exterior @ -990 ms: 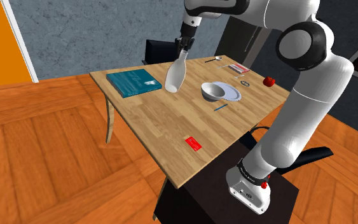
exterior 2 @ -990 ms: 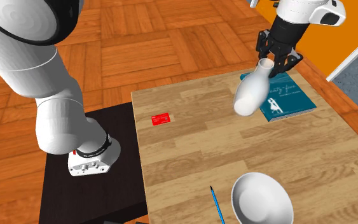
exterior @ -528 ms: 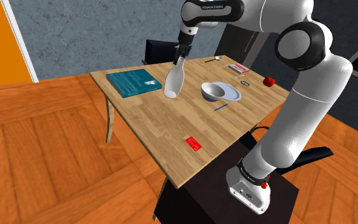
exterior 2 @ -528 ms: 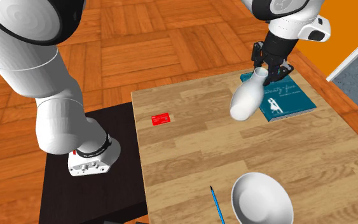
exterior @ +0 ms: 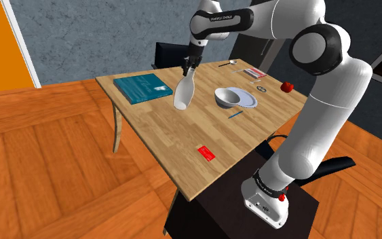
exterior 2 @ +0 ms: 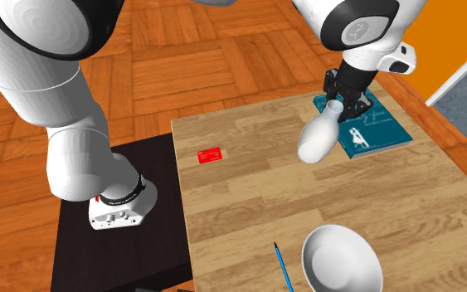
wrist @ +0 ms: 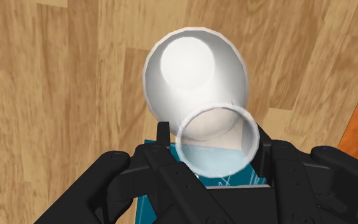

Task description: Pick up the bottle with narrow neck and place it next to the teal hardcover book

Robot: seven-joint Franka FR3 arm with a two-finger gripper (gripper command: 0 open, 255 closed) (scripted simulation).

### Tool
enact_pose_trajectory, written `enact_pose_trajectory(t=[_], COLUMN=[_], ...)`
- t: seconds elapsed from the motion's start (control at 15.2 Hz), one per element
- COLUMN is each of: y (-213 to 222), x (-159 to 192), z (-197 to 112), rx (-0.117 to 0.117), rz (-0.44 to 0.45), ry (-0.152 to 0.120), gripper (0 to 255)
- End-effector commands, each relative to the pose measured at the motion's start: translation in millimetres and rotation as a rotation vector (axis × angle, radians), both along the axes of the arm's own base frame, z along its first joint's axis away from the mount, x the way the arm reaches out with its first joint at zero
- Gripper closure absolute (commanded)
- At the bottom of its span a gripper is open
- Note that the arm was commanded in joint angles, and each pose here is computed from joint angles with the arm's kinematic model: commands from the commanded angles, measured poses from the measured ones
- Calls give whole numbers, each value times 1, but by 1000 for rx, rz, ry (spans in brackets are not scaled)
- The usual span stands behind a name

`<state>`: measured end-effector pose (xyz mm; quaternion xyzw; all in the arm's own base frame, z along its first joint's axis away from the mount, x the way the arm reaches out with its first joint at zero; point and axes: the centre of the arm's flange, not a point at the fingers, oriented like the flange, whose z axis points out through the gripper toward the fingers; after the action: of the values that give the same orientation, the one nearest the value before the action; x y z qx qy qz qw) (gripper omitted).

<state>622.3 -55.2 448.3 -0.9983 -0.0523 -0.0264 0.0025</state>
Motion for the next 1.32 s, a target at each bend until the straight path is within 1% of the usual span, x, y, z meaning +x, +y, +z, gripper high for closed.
enact_pose_trajectory(t=[0.0, 0.46, 0.53, 0.86, 1.12, 1.25], y=[1, 1, 1, 1, 0, 0], x=[-1, -1, -1, -1, -4, -4], z=[-6, -6, -6, -6, 44, 44], rx=[0, 0, 0, 0, 0, 0], rz=[0, 0, 0, 0, 0, 0], ry=[-1, -1, -1, -1, -1, -1], gripper=[255, 255, 0, 0, 0, 0])
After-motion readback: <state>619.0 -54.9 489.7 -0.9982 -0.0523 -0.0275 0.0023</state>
